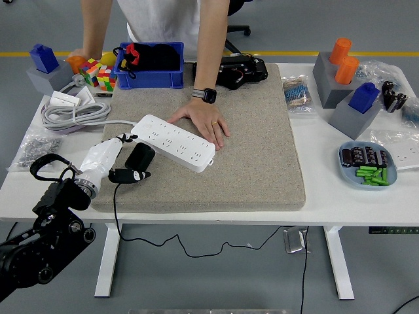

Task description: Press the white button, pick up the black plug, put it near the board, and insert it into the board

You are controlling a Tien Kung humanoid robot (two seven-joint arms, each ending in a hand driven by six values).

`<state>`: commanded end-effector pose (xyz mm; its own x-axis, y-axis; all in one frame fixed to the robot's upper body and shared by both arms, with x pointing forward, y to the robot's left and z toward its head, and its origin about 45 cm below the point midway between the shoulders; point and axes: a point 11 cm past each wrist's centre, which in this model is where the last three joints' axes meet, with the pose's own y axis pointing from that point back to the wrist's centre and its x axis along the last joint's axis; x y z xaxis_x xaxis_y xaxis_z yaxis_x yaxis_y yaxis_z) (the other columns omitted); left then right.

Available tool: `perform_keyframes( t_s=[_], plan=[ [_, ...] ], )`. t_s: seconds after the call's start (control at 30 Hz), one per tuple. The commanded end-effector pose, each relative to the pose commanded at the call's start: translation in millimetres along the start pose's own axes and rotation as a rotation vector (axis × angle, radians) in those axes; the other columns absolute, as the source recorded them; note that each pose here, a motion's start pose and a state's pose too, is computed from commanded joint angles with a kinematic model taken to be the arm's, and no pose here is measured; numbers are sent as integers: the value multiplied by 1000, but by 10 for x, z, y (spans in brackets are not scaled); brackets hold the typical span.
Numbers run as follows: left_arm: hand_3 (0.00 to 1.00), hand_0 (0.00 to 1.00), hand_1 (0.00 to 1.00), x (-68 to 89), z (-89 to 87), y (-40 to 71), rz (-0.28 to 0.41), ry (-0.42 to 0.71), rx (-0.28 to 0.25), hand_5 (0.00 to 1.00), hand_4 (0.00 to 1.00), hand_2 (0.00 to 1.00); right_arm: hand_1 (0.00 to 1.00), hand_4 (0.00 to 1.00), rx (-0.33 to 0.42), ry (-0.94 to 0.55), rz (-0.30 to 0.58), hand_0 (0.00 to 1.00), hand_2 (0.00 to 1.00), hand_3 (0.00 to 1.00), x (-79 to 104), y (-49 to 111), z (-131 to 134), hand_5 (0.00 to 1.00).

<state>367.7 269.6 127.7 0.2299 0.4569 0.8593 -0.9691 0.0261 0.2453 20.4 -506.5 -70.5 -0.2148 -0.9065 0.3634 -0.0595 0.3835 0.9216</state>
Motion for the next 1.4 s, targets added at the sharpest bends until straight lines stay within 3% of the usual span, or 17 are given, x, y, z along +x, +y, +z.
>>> perform_keyframes(
  t_s=[0.43, 0.47, 0.83, 0.87, 1.03, 1.07, 1.23, 1.27, 1.4],
  plan=[
    [797, 758, 763, -59, 22, -35, -19, 20, 5, 247, 944, 743, 718, 726, -5, 3, -4, 805, 716, 668, -18, -2, 34, 488],
    [763, 721, 738, -59, 29, -39, -20, 21, 4, 235, 904, 698, 718, 726, -5, 3, -4, 805, 715, 668, -20, -2, 36, 488],
    [759, 695, 712, -46, 68, -79, -23, 36, 6, 239, 886, 683, 718, 726, -8, -1, -8, 806, 715, 668, -42, -4, 53, 487],
    [719, 660, 666, -49, 65, -82, -26, 30, 9, 188, 814, 650, 717, 727, -8, -2, -8, 805, 716, 668, -45, -4, 53, 488],
    [719, 660, 666, -52, 52, -95, -33, 13, 15, 188, 814, 650, 717, 727, -8, -2, -9, 805, 716, 668, -47, -5, 57, 488],
    [649, 639, 625, -47, 48, -99, -33, 10, 17, 51, 695, 600, 718, 727, -8, -2, -8, 806, 716, 666, -45, -5, 57, 485],
    [649, 639, 625, -18, 48, -116, -25, 3, 13, 51, 695, 600, 718, 727, -6, -5, -8, 806, 716, 666, -47, -5, 52, 485],
    [630, 544, 560, -14, 50, -118, -24, 2, 11, 11, 648, 546, 718, 727, -6, -6, -8, 806, 716, 664, -47, -5, 51, 486],
    [630, 544, 560, 0, 59, -125, -16, 0, 4, 11, 648, 546, 718, 727, -5, -7, -8, 806, 716, 664, -47, -5, 50, 486]
  ],
)
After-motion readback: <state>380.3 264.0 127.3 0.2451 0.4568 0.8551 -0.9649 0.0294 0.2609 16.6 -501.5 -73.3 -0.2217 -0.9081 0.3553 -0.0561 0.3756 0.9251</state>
